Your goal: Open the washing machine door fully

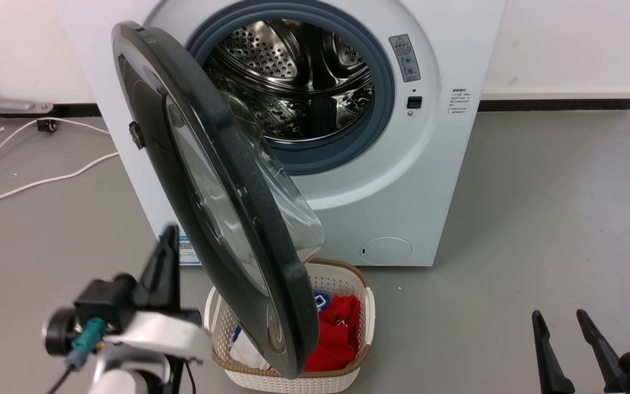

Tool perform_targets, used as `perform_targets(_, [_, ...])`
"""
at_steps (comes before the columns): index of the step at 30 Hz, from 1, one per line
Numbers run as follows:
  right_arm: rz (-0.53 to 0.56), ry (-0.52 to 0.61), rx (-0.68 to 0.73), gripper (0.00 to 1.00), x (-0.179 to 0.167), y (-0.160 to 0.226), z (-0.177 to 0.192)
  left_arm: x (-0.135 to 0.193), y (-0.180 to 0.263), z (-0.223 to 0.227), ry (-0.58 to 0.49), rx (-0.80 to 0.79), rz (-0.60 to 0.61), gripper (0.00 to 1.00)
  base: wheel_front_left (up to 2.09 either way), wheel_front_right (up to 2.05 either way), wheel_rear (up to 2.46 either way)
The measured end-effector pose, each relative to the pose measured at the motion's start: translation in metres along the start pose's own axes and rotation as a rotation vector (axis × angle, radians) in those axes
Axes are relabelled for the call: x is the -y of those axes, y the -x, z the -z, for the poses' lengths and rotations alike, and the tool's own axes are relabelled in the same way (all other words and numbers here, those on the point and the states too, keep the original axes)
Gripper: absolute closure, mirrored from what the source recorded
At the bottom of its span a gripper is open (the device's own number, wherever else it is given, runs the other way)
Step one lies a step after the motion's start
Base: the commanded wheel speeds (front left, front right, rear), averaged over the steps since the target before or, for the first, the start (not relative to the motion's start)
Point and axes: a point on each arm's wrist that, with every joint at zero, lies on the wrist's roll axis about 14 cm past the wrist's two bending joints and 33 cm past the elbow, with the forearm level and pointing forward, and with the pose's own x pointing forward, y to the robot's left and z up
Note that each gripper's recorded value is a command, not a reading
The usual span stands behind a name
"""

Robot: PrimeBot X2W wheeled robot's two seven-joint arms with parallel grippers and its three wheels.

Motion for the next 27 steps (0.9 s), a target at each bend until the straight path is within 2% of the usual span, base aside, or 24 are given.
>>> perform_targets(6, [-0.003,-0.005,0.004,0.0,-0.001,-0.001,-0.001,0.013,-0.014,-0.088,-0.042,0.256,0.033,1.0,0.0,0.0,0.0])
perform_targets(10, [-0.003,-0.008,0.004,0.0,-0.001,-0.002,-0.001,0.037,-0.014,-0.142,-0.05,0.426,0.104,1.0,0.0,0.0,0.0])
perform_targets(14, [-0.005,-0.008,0.011,0.0,-0.002,-0.005,-0.003,0.07,-0.01,-0.176,-0.036,0.525,0.207,1.0,0.0,0.0,0.0])
perform_targets(18, [-0.002,-0.008,0.009,0.0,0.0,-0.005,-0.002,0.109,-0.004,-0.187,0.005,0.533,0.341,1.0,0.0,0.0,0.0])
perform_targets(27, [0.009,-0.019,-0.009,0.0,0.003,-0.005,0.004,0.189,0.015,-0.162,0.109,0.368,0.615,1.0,0.0,0.0,0.0])
